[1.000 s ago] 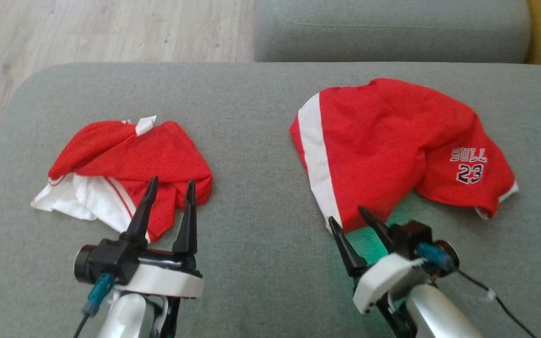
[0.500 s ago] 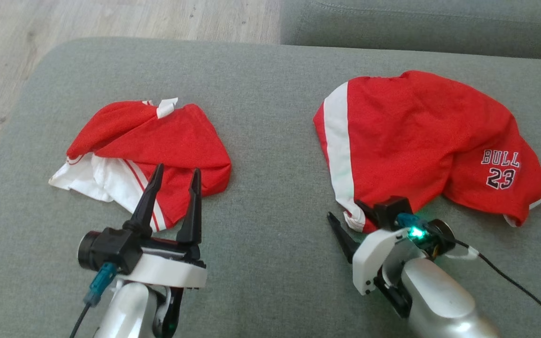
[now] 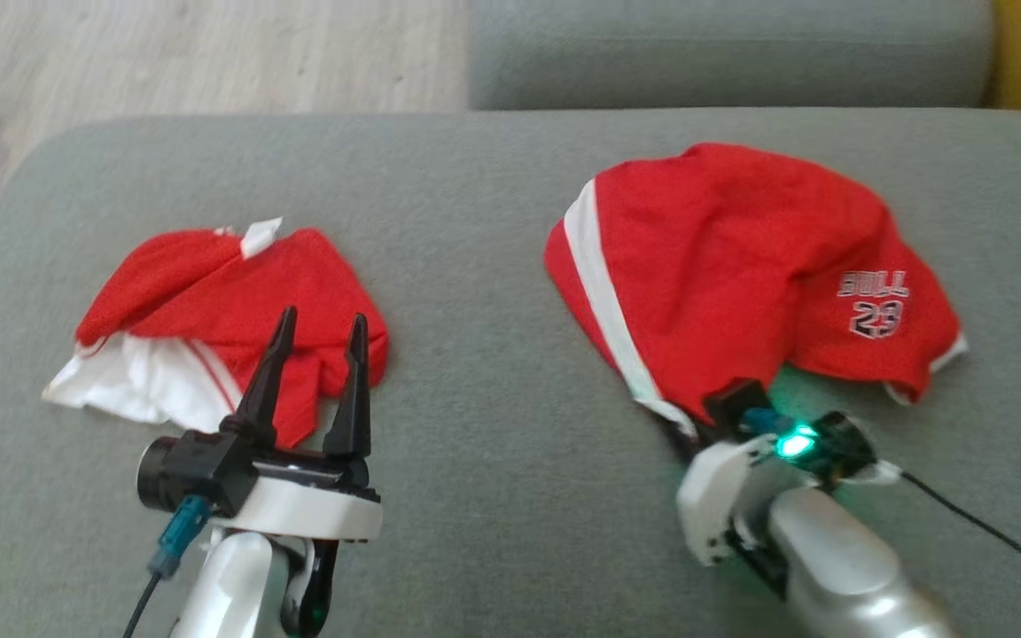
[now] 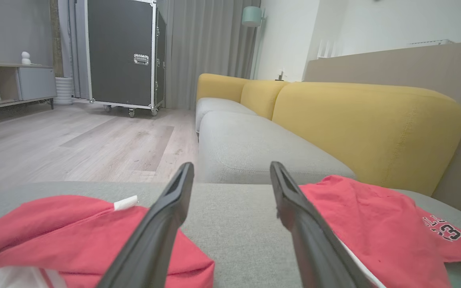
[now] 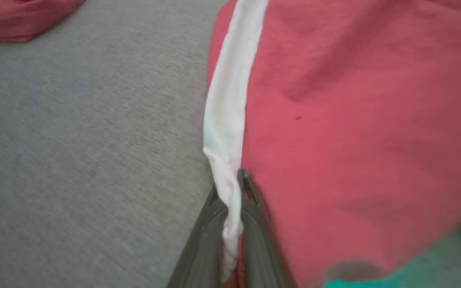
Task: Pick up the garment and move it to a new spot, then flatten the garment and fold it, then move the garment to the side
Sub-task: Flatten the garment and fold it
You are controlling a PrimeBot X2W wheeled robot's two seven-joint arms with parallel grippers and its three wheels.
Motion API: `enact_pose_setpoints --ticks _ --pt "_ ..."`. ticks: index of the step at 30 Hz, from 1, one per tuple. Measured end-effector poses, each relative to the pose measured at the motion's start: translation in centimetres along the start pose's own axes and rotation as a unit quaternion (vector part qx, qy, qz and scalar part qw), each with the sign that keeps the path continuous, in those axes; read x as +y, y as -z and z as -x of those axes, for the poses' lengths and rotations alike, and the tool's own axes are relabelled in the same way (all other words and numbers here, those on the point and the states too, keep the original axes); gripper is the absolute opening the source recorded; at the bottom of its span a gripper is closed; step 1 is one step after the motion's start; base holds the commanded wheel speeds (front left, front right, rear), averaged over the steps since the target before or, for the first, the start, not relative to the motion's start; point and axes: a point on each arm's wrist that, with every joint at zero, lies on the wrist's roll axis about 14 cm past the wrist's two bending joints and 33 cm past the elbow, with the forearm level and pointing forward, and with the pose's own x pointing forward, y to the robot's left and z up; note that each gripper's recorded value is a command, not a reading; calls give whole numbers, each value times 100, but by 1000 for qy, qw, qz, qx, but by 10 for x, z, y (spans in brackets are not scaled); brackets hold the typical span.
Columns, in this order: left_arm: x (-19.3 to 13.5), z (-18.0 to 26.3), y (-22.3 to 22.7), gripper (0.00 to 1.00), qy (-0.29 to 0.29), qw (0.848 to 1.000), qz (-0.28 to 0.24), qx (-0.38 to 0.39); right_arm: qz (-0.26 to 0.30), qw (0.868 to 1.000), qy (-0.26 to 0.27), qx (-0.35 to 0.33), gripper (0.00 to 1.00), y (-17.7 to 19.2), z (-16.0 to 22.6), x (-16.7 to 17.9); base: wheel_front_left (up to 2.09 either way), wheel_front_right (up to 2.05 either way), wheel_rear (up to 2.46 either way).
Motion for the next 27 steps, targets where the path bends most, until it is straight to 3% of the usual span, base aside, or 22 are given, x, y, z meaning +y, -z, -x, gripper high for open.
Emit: enact_pose_setpoints --ticks 5,9,16,17,18,22,27 --pt "-18 -5 -11 100 26 1000 1 -16 5 996 82 27 0 24 34 -64 0 0 0" --pt "-32 -7 -16 100 44 999 6 -25 -8 984 164 69 0 57 81 -125 0 0 0" --pt "-49 -10 -20 100 68 997 7 -32 -47 961 250 105 0 91 137 -168 0 0 0" --pt "-50 -10 -21 100 69 997 8 -32 -53 959 260 101 12 90 141 -172 0 0 0" --pt "-51 -10 -21 100 70 997 8 -32 -57 957 269 91 98 87 145 -176 0 0 0" --pt "-53 -11 -21 100 72 997 7 -33 -82 953 287 41 100 67 144 -176 0 0 0" --pt "-55 -12 -22 100 75 997 7 -34 -97 951 284 -73 100 15 132 -155 0 0 0"
